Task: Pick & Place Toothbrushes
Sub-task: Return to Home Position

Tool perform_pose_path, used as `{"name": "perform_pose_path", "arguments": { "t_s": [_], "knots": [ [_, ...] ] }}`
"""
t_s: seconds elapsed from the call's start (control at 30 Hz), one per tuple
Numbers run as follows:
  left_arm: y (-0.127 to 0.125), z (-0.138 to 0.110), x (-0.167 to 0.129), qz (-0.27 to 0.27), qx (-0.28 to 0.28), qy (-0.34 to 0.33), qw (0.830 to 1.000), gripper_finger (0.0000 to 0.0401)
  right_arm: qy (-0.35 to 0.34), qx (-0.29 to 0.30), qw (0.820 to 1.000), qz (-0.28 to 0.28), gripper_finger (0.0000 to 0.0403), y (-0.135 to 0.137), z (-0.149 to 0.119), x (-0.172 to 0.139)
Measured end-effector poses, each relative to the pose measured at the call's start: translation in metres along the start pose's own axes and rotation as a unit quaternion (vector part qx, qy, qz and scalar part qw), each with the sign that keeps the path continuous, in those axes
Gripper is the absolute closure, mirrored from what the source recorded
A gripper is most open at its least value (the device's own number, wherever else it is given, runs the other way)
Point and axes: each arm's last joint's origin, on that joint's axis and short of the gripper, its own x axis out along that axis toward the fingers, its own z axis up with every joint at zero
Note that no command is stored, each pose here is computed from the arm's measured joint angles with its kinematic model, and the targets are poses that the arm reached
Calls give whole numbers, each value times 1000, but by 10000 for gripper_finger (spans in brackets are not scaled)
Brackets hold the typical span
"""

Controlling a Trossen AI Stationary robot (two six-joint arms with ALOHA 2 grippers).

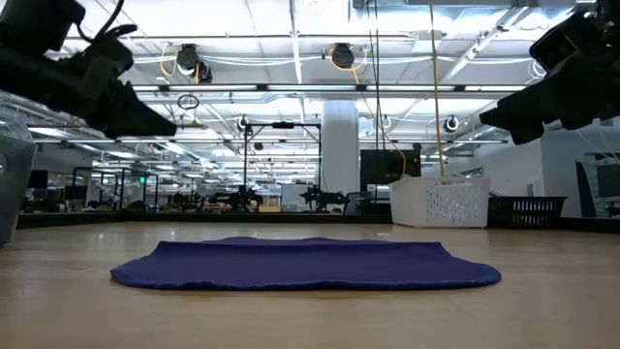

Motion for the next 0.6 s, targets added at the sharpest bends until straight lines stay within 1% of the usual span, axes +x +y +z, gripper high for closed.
{"name": "perform_pose_path", "arguments": {
  "t_s": [0.17, 0.23, 0.27, 0.33, 0.4, 0.47, 0.6],
  "knots": [
    [1, -20, 0, -4, -8, 3, 1000, 316, -1, 1, 1000, 0, 243, 0, 0, 0],
    [3, -27, 0, 9, -1, 4, 1000, 316, -1, 1, 1000, 0, 243, 0, 0, 0],
    [4, -29, 0, 20, -3, 10, 1000, 316, -1, 1, 1000, 0, 243, 0, 0, 0],
    [5, -28, 0, 31, -23, 7, 999, 316, 0, 0, 1000, 0, 243, 0, 0, 0],
    [5, -28, 0, 31, -48, 5, 998, 316, -1, 1, 1000, 0, 243, 0, 0, 0],
    [5, -28, 0, 31, -62, 2, 998, 316, 0, 1, 1000, 0, 243, 0, 0, 0],
    [4, -27, 0, 30, -67, 0, 997, 316, -15, 5, 1000, -1, 243, -1, 3, -2]
  ]
}}
